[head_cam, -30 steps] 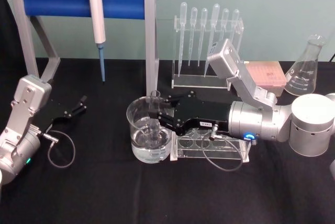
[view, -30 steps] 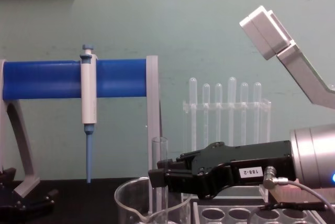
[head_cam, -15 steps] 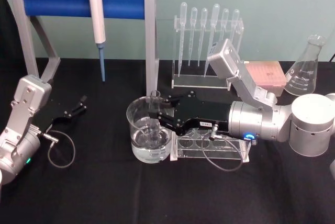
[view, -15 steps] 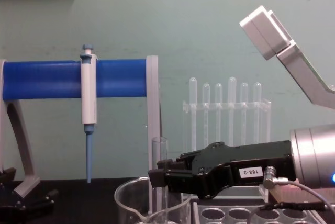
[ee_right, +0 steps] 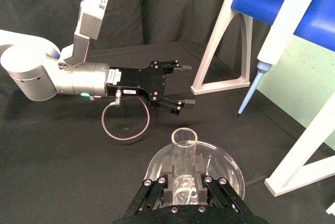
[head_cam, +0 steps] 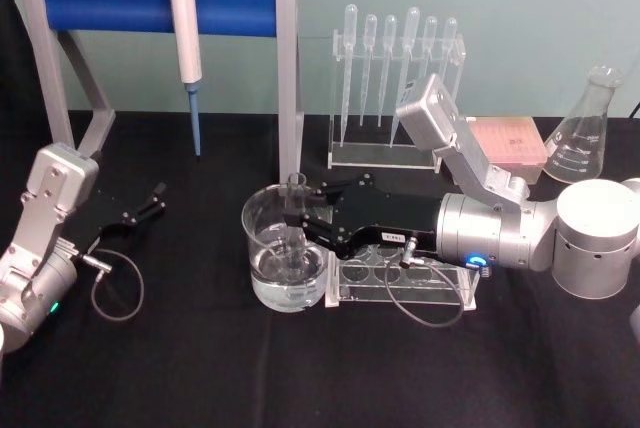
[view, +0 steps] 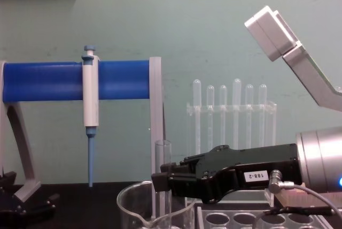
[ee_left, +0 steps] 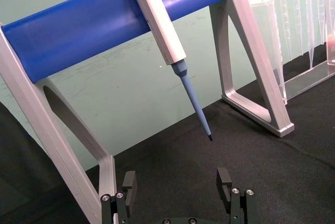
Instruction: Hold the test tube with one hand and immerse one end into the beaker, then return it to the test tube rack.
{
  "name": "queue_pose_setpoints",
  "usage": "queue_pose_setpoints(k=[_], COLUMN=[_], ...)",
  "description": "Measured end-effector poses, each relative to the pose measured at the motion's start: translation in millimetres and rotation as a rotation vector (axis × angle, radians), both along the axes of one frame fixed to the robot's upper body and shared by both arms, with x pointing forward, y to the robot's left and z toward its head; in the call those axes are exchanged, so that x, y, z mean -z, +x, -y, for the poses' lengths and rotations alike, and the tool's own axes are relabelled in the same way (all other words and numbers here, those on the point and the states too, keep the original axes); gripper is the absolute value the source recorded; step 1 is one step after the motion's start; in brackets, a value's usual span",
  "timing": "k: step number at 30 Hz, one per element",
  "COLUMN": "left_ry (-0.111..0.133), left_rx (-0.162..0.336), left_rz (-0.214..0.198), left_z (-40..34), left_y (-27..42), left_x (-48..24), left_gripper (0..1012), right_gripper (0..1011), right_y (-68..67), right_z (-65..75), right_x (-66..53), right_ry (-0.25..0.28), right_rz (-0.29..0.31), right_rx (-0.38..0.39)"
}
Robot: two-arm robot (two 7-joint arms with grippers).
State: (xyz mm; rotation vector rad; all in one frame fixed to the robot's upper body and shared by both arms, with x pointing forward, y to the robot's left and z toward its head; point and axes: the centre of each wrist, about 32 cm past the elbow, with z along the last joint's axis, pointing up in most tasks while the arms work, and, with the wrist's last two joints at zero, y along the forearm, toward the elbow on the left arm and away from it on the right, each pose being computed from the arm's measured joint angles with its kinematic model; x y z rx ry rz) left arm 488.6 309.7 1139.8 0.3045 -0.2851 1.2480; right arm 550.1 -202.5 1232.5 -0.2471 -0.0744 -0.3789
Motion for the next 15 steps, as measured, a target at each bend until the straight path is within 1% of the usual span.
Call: queue_pose_setpoints(k=[15], left_ry=[0.000], left_rx=[0.000], left_rz=[0.000], left_z=[0.0], left_y=[0.0], left_x=[0.0], left_gripper=[1000], right_gripper=[242], right_y=[0.0], right_z=[0.0], right_x=[0.0], right_ry=[0.000], right_rz=[0.000], right_rx=[0.000])
